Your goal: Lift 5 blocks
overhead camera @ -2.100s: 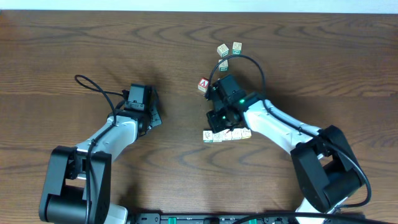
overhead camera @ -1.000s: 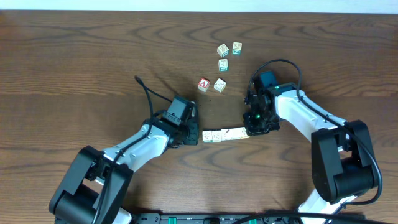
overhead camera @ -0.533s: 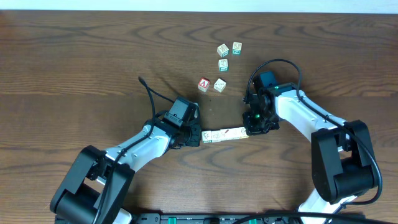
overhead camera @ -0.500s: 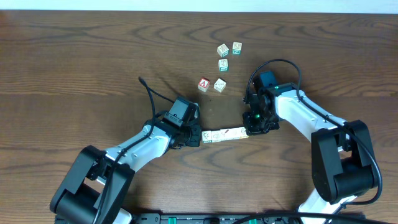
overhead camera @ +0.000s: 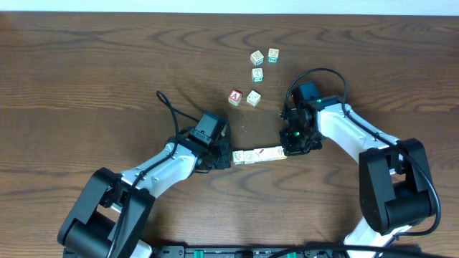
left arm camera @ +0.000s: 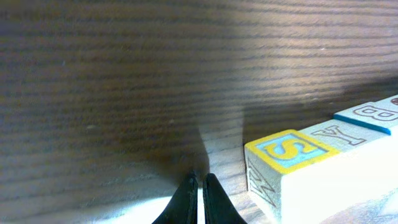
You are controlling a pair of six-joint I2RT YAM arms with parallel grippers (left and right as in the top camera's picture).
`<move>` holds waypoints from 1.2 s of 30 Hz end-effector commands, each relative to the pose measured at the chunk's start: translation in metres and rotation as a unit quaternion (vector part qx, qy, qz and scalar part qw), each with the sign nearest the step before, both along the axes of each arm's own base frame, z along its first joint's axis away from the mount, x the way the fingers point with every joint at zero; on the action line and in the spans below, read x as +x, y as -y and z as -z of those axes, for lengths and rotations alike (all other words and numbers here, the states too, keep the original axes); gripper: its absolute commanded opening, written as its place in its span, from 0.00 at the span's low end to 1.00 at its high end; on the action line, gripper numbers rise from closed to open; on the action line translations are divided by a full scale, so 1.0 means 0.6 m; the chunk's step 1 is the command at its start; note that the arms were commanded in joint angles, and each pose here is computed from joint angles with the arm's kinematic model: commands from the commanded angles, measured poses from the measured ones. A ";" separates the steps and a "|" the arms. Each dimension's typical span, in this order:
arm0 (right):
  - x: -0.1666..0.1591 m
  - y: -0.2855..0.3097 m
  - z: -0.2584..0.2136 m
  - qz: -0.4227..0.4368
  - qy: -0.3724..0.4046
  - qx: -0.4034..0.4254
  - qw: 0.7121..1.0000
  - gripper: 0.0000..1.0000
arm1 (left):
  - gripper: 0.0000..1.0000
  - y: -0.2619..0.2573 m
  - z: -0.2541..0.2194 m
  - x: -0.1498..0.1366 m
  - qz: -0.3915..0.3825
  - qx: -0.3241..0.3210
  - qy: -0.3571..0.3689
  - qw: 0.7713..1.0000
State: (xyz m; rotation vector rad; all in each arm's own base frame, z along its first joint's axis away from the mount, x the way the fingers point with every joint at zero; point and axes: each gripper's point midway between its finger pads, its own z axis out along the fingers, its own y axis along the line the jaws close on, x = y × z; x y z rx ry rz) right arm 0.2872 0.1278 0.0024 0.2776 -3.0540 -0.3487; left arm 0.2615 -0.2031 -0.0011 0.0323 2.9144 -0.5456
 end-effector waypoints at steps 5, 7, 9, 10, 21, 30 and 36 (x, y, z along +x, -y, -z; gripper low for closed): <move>-0.007 -0.009 0.003 -0.013 -0.004 0.007 1.000 0.01 | 0.08 0.022 -0.012 0.008 -0.002 0.006 0.011 1.000; -0.007 -0.010 0.003 -0.014 -0.004 0.007 1.000 0.01 | 0.07 0.029 -0.017 0.010 0.002 0.005 0.017 1.000; -0.009 -0.013 0.003 -0.016 -0.004 0.007 1.000 0.01 | 0.08 0.034 -0.022 0.014 0.004 0.003 0.022 1.000; -0.009 -0.014 0.003 -0.018 -0.004 0.007 1.000 0.01 | 0.07 0.035 -0.023 0.015 0.005 0.003 0.024 1.000; -0.021 -0.042 0.003 -0.038 -0.004 0.007 0.999 0.01 | 0.08 0.039 -0.025 0.015 -0.001 -0.003 0.019 1.000; -0.025 -0.059 -0.001 -0.024 -0.014 0.033 0.999 0.01 | 0.08 0.055 -0.027 0.004 0.000 -0.013 0.012 1.000; -0.026 -0.064 -0.003 -0.009 -0.019 0.040 0.999 0.01 | 0.08 0.068 -0.025 -0.011 -0.002 -0.010 0.006 1.000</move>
